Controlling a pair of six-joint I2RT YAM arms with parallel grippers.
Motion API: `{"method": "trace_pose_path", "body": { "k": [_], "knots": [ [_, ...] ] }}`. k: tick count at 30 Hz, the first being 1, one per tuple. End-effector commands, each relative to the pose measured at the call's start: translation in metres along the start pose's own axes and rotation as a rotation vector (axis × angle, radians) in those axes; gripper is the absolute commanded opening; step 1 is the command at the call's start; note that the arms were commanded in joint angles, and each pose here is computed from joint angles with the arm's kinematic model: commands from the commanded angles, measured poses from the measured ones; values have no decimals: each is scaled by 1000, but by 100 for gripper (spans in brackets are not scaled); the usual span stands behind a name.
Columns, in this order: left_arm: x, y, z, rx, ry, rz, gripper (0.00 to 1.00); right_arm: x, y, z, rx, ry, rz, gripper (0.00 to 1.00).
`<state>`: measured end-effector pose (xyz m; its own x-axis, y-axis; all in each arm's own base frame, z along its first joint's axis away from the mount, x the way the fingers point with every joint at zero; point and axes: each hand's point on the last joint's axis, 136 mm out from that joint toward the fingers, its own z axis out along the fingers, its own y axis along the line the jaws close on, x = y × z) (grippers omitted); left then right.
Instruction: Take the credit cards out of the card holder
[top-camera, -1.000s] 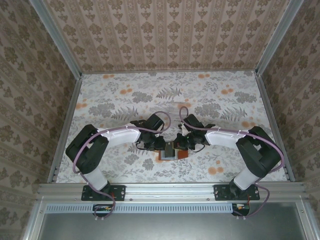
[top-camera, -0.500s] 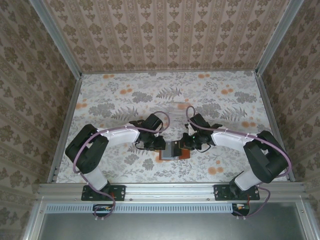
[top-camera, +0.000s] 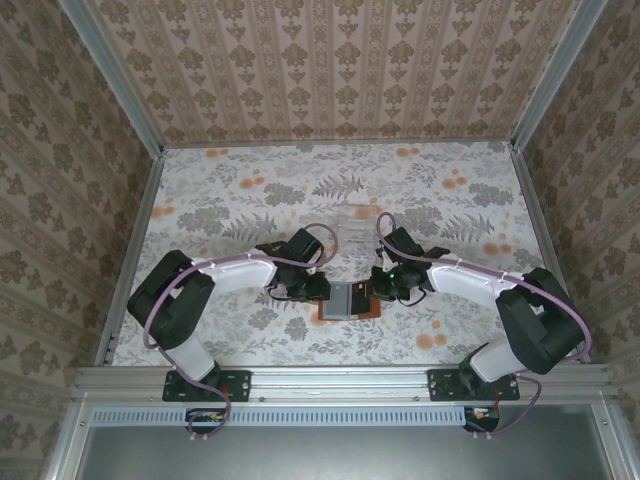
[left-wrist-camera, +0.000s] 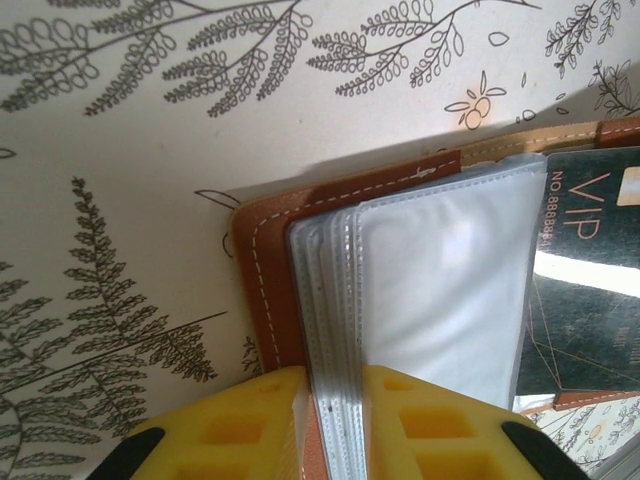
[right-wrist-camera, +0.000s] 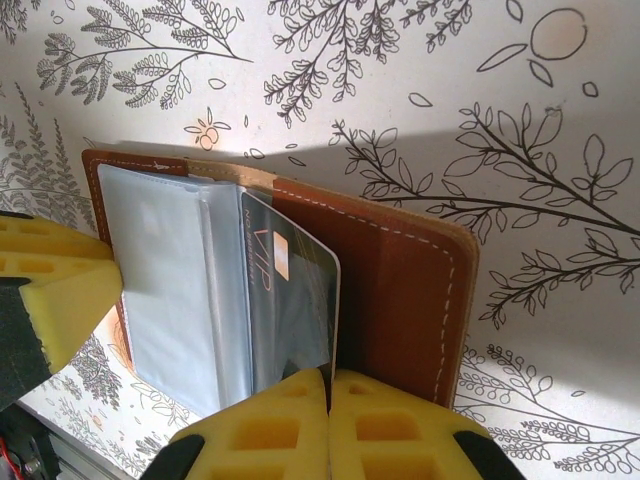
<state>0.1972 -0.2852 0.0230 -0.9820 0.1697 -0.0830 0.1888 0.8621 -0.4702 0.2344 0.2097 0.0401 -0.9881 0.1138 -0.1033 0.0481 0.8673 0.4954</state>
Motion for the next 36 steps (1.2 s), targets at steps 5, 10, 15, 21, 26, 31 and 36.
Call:
{"method": "trace_pose_path", "body": {
  "k": [5, 10, 15, 21, 26, 31, 36],
  "knots": [
    [19, 40, -5, -127, 32, -58, 22, 2, 17, 6, -63, 25, 7, 8],
    [12, 29, -19, -88, -9, -49, 23, 2, 31, 9, -92, 35, -2, 14],
    [9, 17, -27, -46, -31, -37, 24, 2, 35, 10, -105, 34, 2, 16],
    [7, 6, -27, -18, -30, -19, 24, 5, 37, 14, -120, 52, 4, 17],
    [8, -1, -21, -2, -17, -4, 26, 4, 38, 18, -119, 56, 7, 16],
    [10, -1, -13, -11, -1, -1, 26, 3, 36, 14, -101, 42, 3, 11],
    [12, 7, -10, -42, 5, -4, 26, 0, 37, -2, -81, 4, -28, 10]
  ]
}}
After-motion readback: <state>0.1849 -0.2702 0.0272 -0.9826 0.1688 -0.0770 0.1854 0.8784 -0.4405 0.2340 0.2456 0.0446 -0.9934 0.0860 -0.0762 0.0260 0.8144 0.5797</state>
